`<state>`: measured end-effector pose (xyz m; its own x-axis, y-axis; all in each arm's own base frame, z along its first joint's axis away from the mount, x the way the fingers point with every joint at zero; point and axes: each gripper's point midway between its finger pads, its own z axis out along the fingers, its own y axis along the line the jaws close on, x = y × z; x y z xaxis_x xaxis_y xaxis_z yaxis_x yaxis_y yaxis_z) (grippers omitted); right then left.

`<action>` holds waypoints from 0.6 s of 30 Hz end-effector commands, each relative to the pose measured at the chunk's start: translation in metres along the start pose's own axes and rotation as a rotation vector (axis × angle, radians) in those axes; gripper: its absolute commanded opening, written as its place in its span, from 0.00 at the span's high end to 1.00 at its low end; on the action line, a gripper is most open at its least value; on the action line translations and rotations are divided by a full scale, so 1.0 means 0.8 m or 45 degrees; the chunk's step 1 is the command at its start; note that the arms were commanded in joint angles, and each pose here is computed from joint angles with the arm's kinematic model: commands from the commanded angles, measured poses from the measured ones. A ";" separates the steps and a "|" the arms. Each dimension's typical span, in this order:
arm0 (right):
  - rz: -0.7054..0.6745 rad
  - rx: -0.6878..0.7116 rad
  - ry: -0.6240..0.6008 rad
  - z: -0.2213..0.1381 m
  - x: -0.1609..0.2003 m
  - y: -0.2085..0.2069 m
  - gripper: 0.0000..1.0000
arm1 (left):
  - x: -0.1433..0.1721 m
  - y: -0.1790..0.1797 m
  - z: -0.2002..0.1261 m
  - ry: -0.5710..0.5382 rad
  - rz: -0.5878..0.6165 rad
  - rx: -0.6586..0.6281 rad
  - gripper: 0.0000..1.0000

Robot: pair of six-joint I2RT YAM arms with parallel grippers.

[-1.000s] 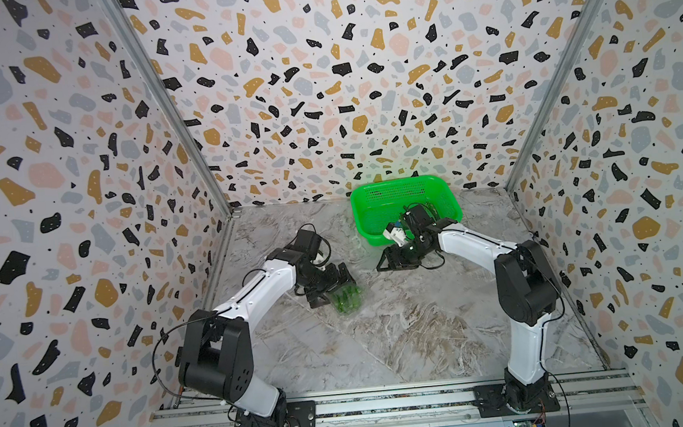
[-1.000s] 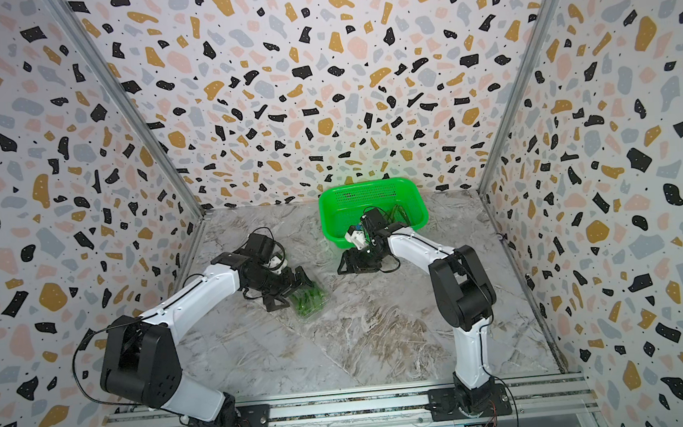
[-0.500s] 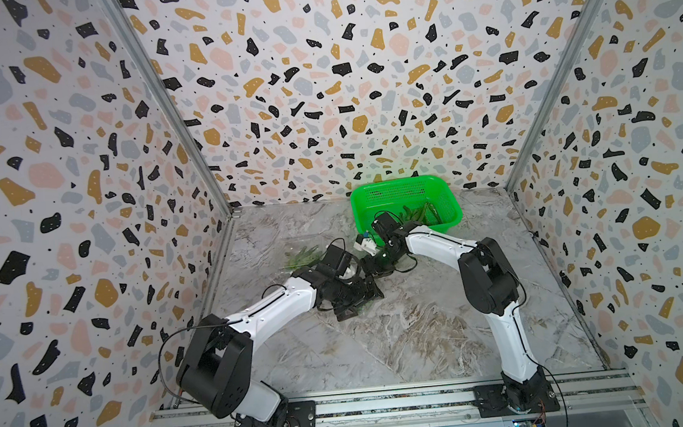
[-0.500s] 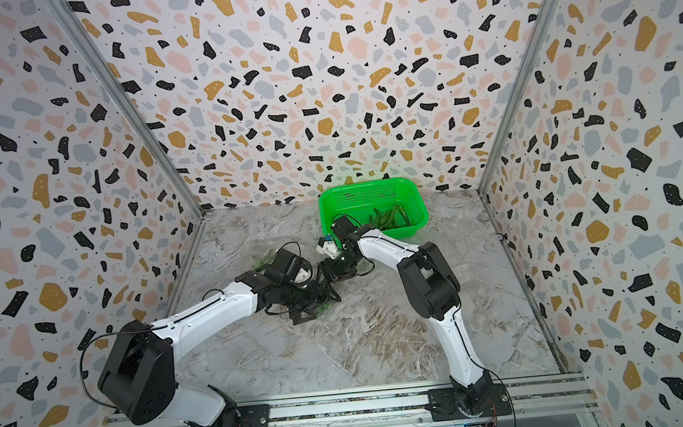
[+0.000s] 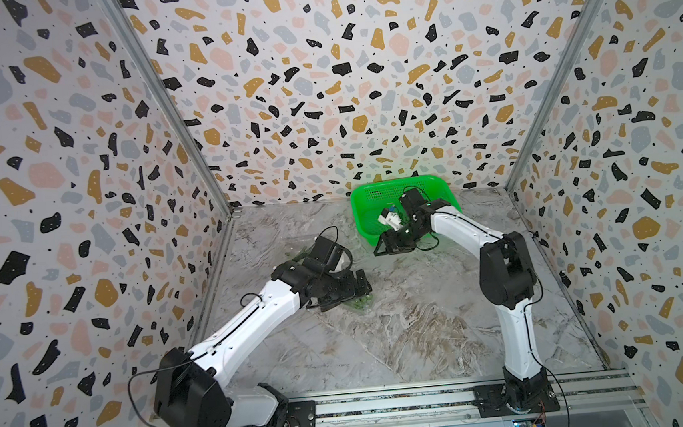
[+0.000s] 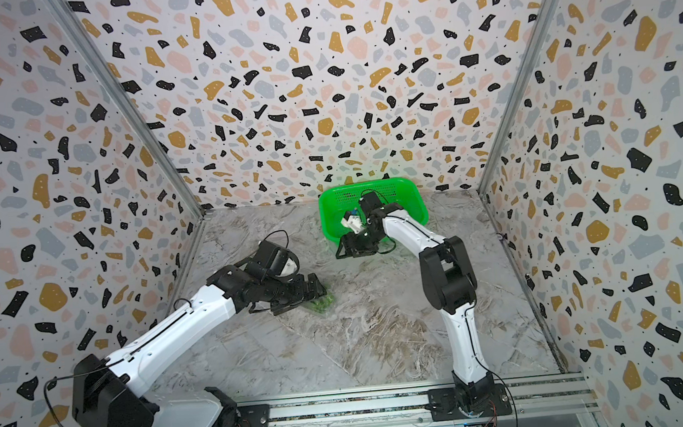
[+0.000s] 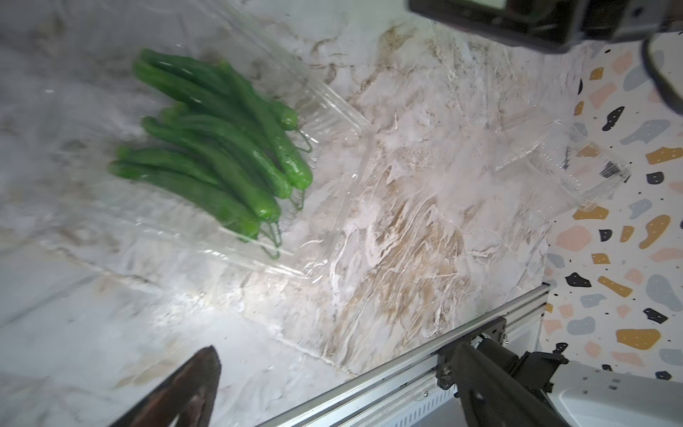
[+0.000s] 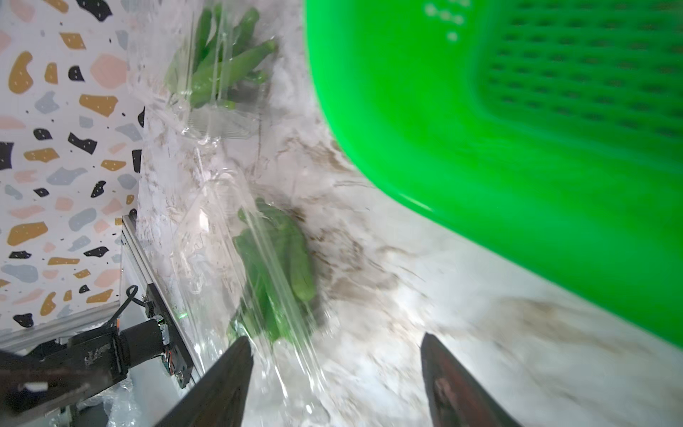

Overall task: Take small green peppers out of containers
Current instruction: Move the packing box to the center of the board.

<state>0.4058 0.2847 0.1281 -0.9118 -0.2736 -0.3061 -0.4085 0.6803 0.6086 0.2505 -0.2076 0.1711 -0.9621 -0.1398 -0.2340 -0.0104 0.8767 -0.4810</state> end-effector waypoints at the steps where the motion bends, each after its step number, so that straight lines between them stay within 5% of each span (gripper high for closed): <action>1: 0.021 -0.053 0.001 -0.037 0.030 0.036 0.27 | -0.016 0.049 -0.002 -0.021 -0.004 -0.162 0.01; 10: 0.114 -0.189 0.099 0.001 0.131 0.074 0.27 | -0.089 0.057 0.042 -0.035 0.144 -0.265 0.01; 18: 0.099 -0.254 0.103 0.035 0.118 0.093 0.28 | -0.085 0.035 0.071 0.035 0.079 -0.113 0.01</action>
<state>0.2715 0.3173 0.1105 -0.9394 -0.3105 -0.1451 -0.3103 0.5909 0.7447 0.3269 -0.1882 0.1153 -0.9734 -0.0540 -0.2228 0.0197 0.9486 -0.3159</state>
